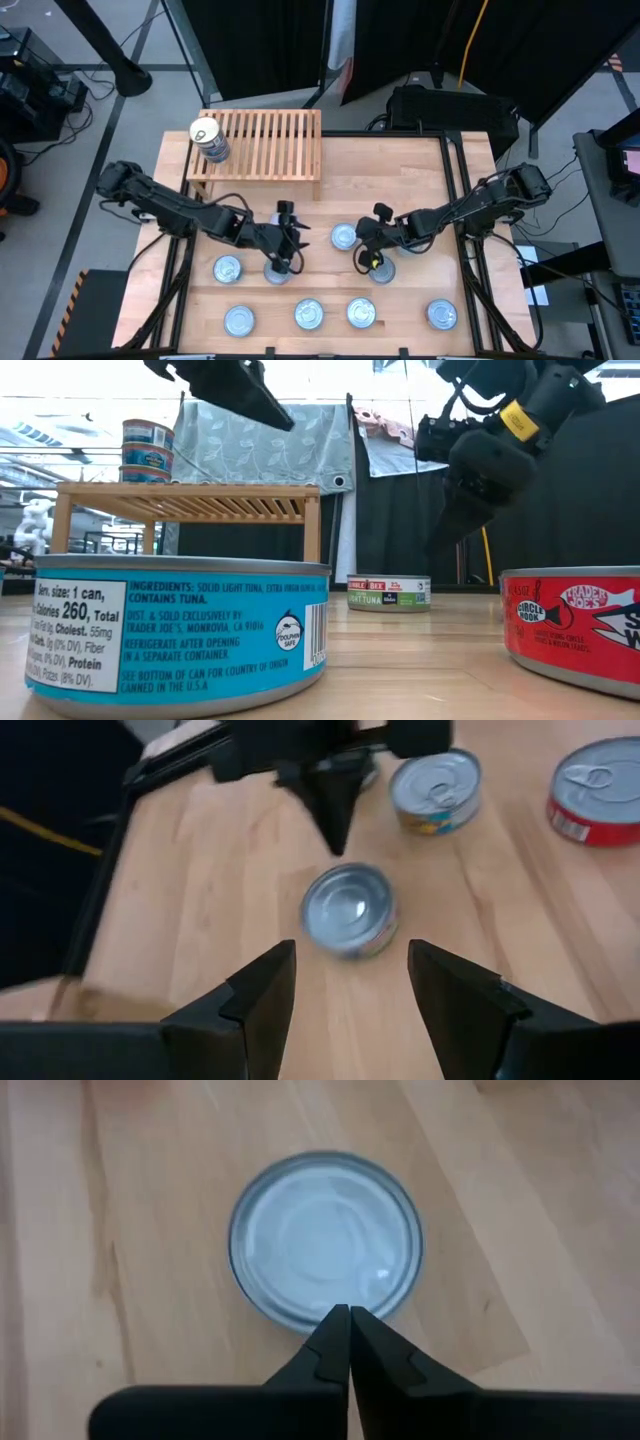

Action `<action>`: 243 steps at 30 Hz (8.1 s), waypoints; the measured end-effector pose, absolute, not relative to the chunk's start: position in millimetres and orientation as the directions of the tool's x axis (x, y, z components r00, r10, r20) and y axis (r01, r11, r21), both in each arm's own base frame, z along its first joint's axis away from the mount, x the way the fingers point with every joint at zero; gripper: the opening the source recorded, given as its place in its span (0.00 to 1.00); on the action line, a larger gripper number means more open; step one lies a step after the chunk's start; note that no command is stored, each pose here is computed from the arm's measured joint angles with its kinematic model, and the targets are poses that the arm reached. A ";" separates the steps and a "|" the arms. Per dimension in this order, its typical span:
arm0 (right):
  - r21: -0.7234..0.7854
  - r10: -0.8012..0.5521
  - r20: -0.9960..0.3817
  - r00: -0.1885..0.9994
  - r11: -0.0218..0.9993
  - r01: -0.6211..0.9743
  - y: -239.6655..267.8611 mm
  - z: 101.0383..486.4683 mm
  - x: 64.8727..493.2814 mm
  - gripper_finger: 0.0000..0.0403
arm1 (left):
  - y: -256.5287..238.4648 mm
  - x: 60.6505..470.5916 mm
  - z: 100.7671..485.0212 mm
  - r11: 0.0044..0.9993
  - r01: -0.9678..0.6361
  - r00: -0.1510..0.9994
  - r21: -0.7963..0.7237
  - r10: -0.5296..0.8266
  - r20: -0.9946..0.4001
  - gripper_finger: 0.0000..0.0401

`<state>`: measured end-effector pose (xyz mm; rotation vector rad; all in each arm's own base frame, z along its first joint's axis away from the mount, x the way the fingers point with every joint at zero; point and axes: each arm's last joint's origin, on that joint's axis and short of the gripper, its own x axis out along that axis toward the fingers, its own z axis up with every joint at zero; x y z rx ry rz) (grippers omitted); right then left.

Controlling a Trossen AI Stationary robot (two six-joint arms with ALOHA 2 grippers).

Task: Stack canned seafood by type on shelf
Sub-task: Put the center green can on the shelf

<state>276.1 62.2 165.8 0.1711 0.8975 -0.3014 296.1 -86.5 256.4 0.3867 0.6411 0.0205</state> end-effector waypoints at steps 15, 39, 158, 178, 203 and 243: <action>0.021 -0.185 -0.786 0.590 0.946 0.324 62.3 165.5 277.1 0.00 | -96.3 332.7 208.4 0.881 0.240 0.794 0.408 0.063 -0.604 0.50; 0.061 -0.166 -0.797 0.581 0.935 0.350 60.7 162.7 278.5 0.00 | -88.8 336.3 209.2 0.891 0.223 0.802 0.396 0.063 -0.594 0.50; 0.231 0.050 -0.838 0.543 0.935 0.271 83.4 174.9 285.8 0.00 | -127.7 336.3 191.0 0.814 0.301 0.818 0.496 0.047 -0.573 0.50; 0.058 -0.107 -0.774 0.624 0.969 0.238 79.1 182.3 290.2 0.00 | -124.5 344.7 197.5 0.674 0.333 0.871 0.659 0.048 -0.488 0.55; -0.037 -0.226 -0.897 0.380 0.895 0.445 126.7 239.1 255.1 0.00 | -105.9 358.7 211.2 0.758 0.234 0.890 0.609 0.086 -0.448 0.82; 0.084 -0.104 -0.793 0.600 0.957 0.277 79.9 181.3 283.6 0.00 | -99.1 369.1 170.0 0.727 0.377 0.817 0.574 0.031 -0.575 0.82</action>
